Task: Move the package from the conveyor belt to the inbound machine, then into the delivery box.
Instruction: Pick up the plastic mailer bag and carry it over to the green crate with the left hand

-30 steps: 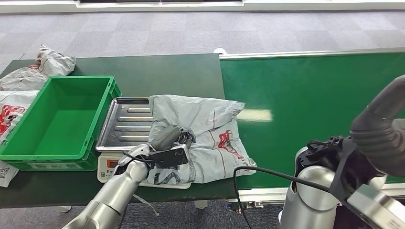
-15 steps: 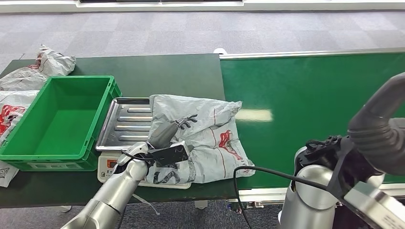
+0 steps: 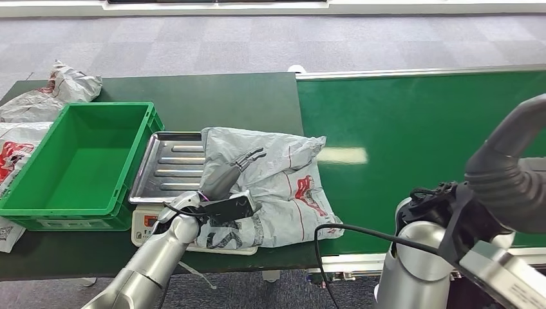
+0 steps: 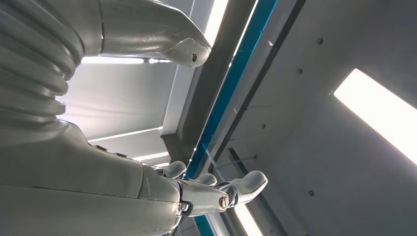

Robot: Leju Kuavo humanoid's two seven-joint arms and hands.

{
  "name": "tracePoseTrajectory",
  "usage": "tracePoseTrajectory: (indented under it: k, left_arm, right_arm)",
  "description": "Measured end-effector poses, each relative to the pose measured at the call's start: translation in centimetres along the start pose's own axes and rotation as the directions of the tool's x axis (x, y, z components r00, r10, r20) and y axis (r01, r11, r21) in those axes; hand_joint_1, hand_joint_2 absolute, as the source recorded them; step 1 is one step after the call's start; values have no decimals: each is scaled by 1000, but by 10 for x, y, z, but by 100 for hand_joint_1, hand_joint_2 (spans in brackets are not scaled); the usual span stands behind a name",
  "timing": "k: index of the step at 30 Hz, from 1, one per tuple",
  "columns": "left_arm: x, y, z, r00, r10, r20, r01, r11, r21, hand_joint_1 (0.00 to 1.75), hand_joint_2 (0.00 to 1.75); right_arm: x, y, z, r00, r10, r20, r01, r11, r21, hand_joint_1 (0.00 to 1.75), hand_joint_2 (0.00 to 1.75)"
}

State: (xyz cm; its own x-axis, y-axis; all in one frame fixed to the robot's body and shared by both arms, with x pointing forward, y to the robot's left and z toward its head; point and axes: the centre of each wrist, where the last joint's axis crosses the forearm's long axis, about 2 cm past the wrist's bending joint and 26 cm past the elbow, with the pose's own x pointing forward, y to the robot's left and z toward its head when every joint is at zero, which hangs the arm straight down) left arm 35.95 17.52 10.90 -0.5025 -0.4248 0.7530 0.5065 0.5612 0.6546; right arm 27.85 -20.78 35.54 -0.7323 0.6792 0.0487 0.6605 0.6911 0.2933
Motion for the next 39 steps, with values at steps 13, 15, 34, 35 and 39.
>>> tracePoseTrajectory:
  k: [13, 15, 34, 35, 39]
  left_arm:
    - [1, -10, -4, 998, -60, -16, 56, 982, -181, 0, 175]
    - [1, -11, -5, 997, -71, -22, 65, 980, -188, 0, 175]
    - [-2, -13, -6, 996, -84, -32, 76, 976, -202, 170, 175]
    - [-2, -13, -6, 996, -84, -32, 76, 976, -202, 175, 175]
    - [-2, -12, -6, 996, -86, -30, 78, 977, -197, 175, 175]
  right_arm:
    - [-1, 2, 3, 1000, 4, -5, -4, 1000, 15, 0, 175]
    - [-2, 1, 3, 1000, 6, -5, -5, 1000, 15, 0, 175]
    - [-2, 1, 4, 1000, 6, -8, -6, 1000, 15, 0, 175]
    - [-2, 1, 4, 1000, 6, -9, -6, 1000, 14, 0, 175]
    - [-2, 1, 4, 1000, 5, -11, -5, 1000, 13, 0, 175]
